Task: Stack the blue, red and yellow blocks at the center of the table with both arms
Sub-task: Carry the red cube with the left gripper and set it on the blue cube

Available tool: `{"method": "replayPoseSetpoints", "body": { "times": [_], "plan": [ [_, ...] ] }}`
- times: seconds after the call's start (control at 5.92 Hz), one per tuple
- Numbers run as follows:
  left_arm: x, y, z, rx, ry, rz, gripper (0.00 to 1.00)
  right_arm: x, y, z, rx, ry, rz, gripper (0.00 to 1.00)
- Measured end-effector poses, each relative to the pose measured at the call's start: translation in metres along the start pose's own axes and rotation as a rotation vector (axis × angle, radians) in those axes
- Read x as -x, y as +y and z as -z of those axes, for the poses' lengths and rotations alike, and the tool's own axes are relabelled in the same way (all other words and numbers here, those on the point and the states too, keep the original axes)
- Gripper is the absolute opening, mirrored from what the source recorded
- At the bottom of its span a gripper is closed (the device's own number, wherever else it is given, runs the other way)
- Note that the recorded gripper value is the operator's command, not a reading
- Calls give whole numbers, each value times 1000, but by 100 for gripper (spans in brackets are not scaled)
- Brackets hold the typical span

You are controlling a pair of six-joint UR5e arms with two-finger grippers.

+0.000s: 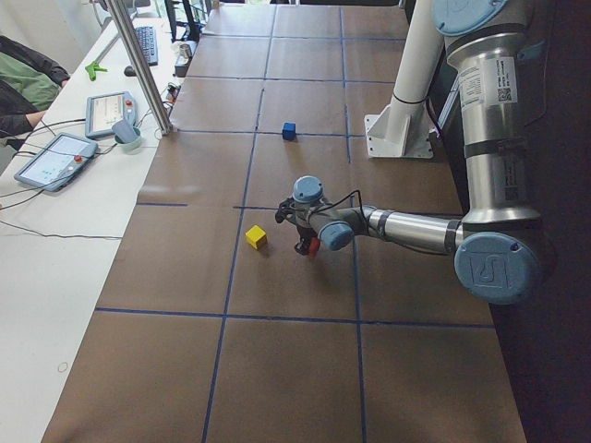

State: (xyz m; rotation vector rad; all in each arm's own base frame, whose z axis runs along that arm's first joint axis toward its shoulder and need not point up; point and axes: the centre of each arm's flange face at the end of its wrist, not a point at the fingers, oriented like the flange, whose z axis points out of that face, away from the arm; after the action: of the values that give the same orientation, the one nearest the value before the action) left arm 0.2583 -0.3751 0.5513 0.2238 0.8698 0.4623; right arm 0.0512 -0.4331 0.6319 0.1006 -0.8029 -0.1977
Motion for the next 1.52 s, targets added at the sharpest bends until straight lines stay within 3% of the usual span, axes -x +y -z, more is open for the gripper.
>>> {"method": "replayPoseSetpoints", "body": {
  "times": [0.17,0.51,0.84,1.18,1.52],
  "plan": [
    [-23,-24,13,-22,14,45,8,0,0,0,0,0,0,100],
    [-90,-111,37,-30,21,134,8,0,0,0,0,0,0,100],
    [-201,-198,62,34,9,246,8,0,0,0,-1,0,1,100],
    [-312,-242,64,44,6,358,8,1,-1,1,-2,1,1,100],
    [-382,-275,45,41,-6,420,8,1,-1,1,-2,2,2,100]
  ]
}}
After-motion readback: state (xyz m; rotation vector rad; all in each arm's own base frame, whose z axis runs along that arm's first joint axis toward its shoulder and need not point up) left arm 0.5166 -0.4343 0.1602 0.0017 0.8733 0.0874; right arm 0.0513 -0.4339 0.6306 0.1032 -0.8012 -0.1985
